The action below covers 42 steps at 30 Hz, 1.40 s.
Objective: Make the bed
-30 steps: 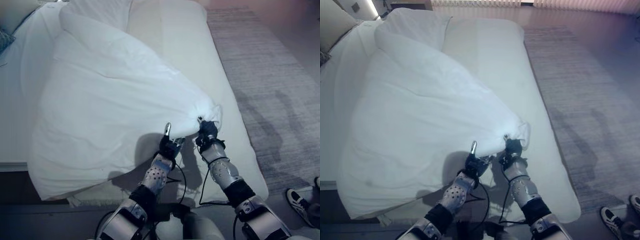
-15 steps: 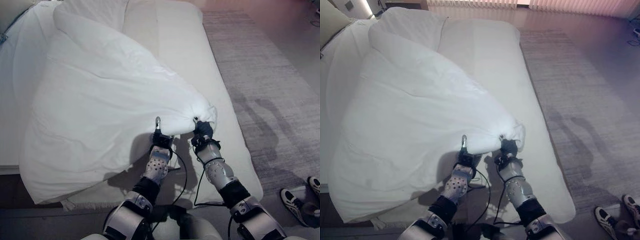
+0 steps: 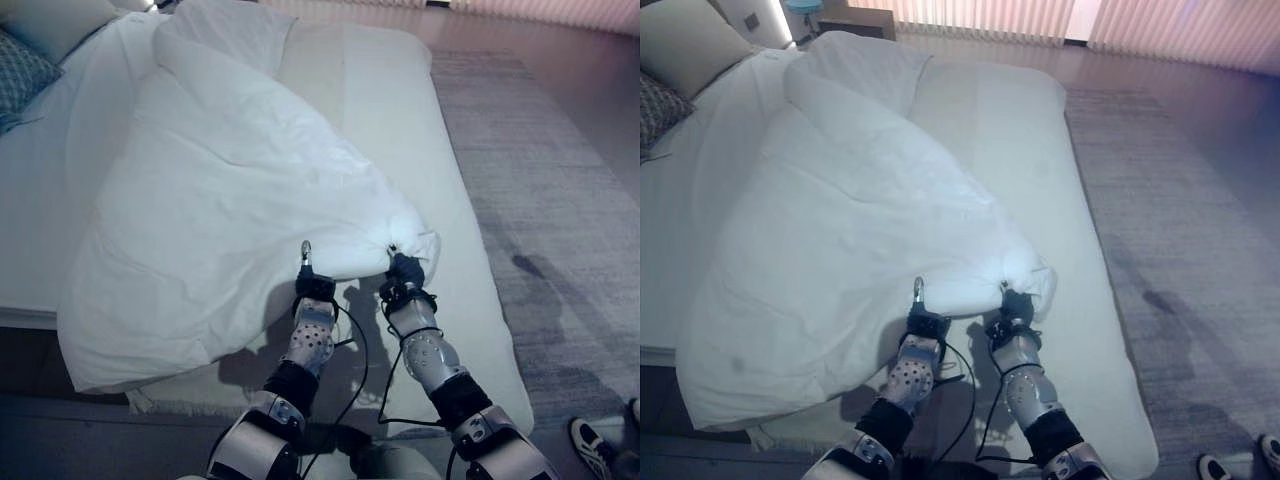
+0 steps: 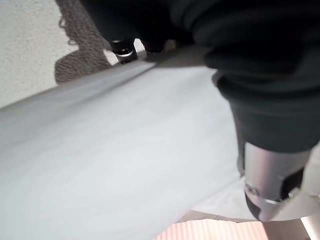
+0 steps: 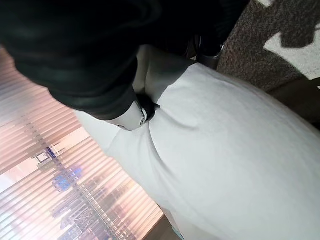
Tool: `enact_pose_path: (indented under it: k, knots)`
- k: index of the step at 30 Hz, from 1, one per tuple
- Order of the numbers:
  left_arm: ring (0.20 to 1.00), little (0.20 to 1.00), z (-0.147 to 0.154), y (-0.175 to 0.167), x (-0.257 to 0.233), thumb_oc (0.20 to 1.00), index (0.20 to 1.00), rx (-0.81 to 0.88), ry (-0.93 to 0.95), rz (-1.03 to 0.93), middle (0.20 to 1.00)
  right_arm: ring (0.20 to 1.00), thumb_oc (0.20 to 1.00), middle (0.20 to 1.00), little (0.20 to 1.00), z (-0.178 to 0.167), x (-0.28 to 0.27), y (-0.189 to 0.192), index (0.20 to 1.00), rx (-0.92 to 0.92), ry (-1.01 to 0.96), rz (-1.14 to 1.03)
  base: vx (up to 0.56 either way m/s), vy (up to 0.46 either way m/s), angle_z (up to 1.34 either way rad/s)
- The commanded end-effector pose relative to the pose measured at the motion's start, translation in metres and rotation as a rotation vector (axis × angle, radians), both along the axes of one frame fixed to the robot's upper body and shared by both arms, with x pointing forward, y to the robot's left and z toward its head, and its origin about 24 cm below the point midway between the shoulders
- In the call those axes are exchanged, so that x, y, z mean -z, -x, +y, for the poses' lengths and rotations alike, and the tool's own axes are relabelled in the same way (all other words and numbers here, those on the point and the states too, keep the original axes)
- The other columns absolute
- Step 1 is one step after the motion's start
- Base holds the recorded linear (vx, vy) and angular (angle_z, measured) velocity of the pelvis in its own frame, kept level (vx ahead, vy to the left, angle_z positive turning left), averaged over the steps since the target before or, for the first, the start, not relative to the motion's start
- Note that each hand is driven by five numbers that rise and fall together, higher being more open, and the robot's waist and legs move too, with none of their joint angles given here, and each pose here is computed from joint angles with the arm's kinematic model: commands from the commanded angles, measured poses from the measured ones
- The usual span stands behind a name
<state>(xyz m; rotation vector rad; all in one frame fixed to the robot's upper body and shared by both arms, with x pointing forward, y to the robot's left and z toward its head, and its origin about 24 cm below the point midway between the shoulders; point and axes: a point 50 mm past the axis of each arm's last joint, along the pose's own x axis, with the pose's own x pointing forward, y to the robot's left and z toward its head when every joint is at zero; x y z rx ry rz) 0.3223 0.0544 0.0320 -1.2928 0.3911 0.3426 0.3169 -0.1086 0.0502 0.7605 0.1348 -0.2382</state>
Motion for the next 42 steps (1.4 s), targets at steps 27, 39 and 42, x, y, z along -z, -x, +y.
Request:
enact_pose_path:
  k: [27, 39, 42]
  knots:
    - [0.200, 0.200, 0.177, 0.014, 0.020, 0.200, 0.200, -0.488, -0.362, 0.052, 0.200, 0.200, 0.200, 0.200, 0.200, -0.100, 0.005, 0.021, 0.200, 0.395, 0.002, -0.085, 0.01, 0.000, 0.05]
    - [0.200, 0.200, 0.204, 0.024, 0.025, 0.200, 0.200, -0.415, -0.543, 0.058, 0.200, 0.200, 0.200, 0.200, 0.200, -0.107, 0.022, 0.030, 0.200, 0.341, 0.037, -0.036, 0.00, -0.007, -0.01]
    - [0.200, 0.200, 0.207, 0.029, 0.029, 0.200, 0.200, -0.414, -0.545, 0.061, 0.200, 0.200, 0.200, 0.200, 0.200, -0.109, 0.028, 0.034, 0.200, 0.332, 0.040, -0.013, 0.01, -0.017, 0.00]
